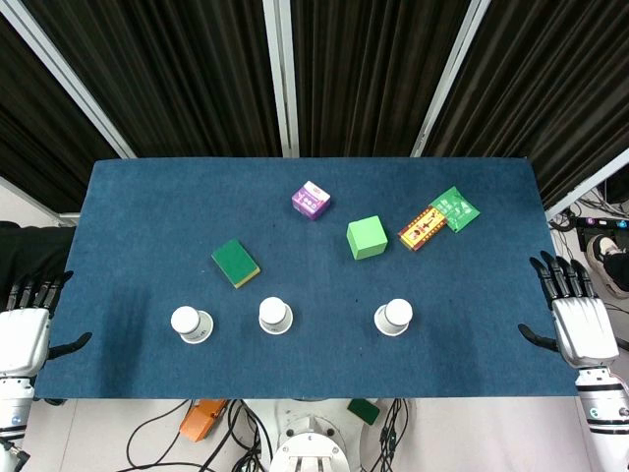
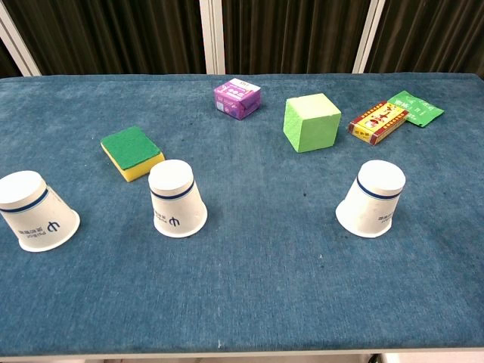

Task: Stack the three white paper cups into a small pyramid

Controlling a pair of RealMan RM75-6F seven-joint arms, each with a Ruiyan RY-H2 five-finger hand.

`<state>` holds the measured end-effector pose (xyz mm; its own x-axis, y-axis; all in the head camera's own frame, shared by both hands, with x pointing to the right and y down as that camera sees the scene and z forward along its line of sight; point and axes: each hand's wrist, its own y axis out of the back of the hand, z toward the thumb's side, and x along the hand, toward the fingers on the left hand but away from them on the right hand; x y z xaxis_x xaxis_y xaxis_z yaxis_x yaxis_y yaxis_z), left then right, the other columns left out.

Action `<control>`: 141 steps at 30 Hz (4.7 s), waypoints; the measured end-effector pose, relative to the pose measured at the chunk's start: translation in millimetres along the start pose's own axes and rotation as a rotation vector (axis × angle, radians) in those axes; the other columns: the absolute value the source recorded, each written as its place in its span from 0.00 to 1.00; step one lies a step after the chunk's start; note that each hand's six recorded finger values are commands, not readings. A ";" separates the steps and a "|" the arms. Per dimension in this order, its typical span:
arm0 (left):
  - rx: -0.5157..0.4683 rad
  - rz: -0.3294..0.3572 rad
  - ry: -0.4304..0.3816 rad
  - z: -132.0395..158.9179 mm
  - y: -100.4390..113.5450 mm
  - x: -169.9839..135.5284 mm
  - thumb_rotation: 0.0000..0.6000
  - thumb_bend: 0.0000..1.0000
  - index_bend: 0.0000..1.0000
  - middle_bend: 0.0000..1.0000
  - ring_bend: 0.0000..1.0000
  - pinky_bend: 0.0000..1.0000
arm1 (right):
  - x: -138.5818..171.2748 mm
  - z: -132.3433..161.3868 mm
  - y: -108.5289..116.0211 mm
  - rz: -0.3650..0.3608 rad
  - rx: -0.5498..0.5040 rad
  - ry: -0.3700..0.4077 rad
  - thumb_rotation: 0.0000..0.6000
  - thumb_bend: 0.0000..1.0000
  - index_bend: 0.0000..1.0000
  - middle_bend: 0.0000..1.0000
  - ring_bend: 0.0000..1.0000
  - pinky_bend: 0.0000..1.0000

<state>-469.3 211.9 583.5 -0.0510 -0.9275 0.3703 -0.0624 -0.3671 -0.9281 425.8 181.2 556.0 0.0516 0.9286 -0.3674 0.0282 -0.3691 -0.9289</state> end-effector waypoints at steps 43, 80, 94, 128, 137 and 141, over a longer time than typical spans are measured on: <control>-0.096 -0.353 -0.277 112.8 -74.6 32.0 0.79 0.20 0.25 0.16 0.10 0.00 | 4.6 -10.0 7.1 -0.032 -0.006 -0.016 1.00 0.25 0.00 0.07 0.00 0.01; -0.017 -0.332 -0.529 222.2 -82.5 71.2 0.75 0.26 0.39 0.20 0.11 0.00 | 11.4 -18.5 6.9 -0.029 -0.006 -0.045 1.00 0.25 0.00 0.07 0.00 0.01; 0.014 -0.345 -0.511 224.2 -86.0 72.4 0.70 0.24 0.23 0.20 0.11 0.00 | 8.5 -19.2 2.1 -0.012 -0.006 -0.041 1.00 0.25 0.00 0.07 0.00 0.01; -0.086 -0.173 -0.297 123.8 -36.1 51.2 0.70 0.23 0.19 0.20 0.11 0.00 | -67.2 163.4 -89.8 0.376 0.020 0.440 1.00 0.44 0.26 0.14 0.03 0.15; -0.093 -0.181 -0.283 117.8 -38.9 49.9 0.70 0.23 0.19 0.20 0.11 0.00 | -74.6 175.8 -100.1 0.409 0.037 0.449 1.00 0.49 0.38 0.18 0.06 0.16; -0.096 -0.175 -0.277 115.6 -37.4 50.7 0.69 0.23 0.19 0.20 0.11 0.00 | -76.8 175.5 -96.2 0.397 0.033 0.441 1.00 0.50 0.46 0.20 0.07 0.17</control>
<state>-354.4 170.5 632.5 0.2405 -0.8397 0.4869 -0.1404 -0.5265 -0.8385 244.0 152.0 665.6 0.4615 0.6138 -0.6405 -0.1091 -0.6772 -0.7277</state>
